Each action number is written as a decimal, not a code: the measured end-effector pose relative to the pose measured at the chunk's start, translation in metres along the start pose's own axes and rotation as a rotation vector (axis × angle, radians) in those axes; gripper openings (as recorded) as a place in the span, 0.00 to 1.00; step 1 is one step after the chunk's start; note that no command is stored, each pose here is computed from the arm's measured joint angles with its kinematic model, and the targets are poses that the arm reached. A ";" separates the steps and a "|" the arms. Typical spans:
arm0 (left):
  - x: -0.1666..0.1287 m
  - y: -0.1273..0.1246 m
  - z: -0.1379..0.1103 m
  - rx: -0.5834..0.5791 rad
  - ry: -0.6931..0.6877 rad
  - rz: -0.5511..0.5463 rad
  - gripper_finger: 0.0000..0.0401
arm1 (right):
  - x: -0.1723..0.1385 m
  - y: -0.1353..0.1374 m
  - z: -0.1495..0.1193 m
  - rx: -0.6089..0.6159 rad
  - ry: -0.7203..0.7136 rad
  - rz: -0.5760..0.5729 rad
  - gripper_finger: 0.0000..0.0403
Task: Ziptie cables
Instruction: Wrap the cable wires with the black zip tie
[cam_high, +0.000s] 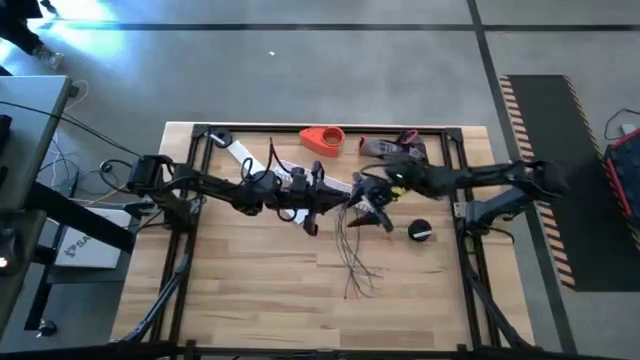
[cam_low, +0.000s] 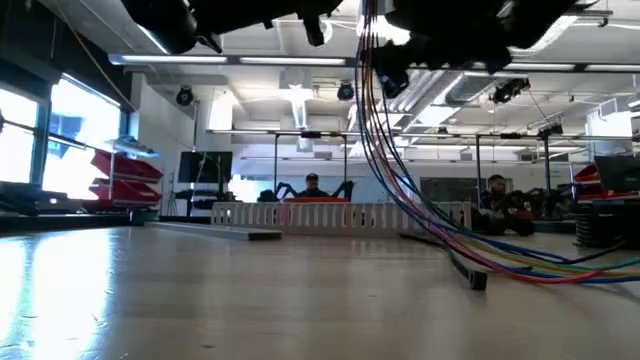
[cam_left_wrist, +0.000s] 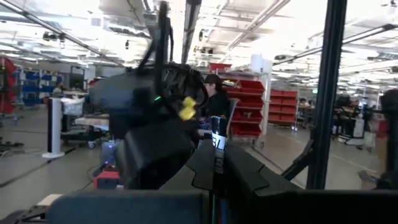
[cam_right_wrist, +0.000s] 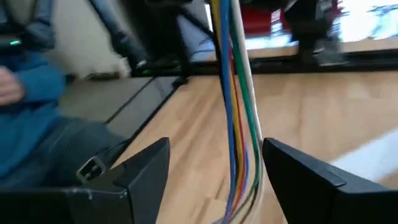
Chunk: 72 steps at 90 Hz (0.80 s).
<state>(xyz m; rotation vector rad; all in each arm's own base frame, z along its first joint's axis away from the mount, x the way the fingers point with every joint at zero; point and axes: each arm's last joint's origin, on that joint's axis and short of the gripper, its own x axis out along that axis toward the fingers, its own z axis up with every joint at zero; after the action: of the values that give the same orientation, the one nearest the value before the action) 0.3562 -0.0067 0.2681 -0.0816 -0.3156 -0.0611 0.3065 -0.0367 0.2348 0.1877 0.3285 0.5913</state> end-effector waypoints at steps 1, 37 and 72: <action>0.000 0.000 0.000 0.000 0.000 0.000 0.00 | 0.002 -0.002 0.000 0.001 0.002 0.015 0.60; -0.001 -0.001 0.006 0.008 -0.016 0.024 0.00 | 0.035 -0.025 -0.013 0.039 0.057 0.338 0.60; -0.010 -0.017 0.031 0.146 0.041 0.166 0.00 | 0.050 -0.016 -0.032 0.040 0.127 0.030 0.33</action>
<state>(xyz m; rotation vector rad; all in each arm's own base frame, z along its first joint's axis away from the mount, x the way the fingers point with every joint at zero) 0.3361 -0.0201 0.2954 0.0386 -0.2706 0.1244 0.3425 -0.0188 0.1882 0.1940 0.4608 0.6284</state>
